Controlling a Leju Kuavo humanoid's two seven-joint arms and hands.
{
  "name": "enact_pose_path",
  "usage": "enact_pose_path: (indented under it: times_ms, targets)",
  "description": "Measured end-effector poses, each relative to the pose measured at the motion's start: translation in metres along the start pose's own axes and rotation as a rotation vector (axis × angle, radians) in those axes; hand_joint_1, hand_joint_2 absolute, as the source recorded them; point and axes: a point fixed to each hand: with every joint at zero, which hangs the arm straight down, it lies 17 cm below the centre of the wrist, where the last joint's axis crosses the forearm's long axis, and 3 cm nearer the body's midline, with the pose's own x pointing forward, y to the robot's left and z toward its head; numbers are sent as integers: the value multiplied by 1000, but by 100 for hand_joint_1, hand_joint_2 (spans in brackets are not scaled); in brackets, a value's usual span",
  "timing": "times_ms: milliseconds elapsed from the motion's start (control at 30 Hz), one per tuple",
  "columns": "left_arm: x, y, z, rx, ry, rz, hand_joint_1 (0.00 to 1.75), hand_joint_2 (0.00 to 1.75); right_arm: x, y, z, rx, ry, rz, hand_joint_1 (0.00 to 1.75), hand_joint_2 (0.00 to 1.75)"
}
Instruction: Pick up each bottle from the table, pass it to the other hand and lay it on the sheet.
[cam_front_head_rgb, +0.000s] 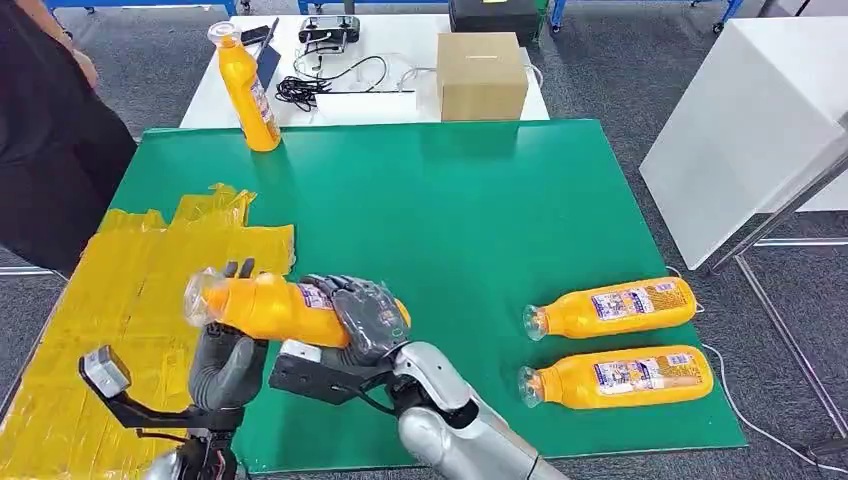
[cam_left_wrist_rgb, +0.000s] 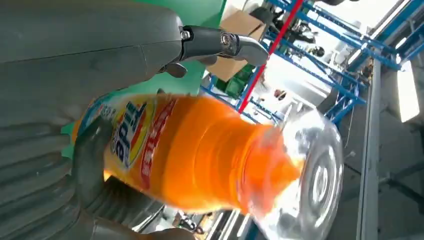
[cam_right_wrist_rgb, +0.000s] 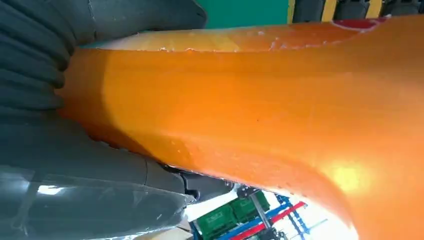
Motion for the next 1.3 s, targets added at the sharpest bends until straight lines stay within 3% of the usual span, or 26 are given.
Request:
enact_pose_path:
  times_ms: [933, 1300]
  targets:
    - [-1, -7, 2, -47, 7, -21, 0, 175, 2, 12, -8, 59, 16, 0, 175, 175]
    - [2, -3, 3, -43, 8, -28, 0, 175, -4, 19, -16, 86, 52, 81, 175, 175]
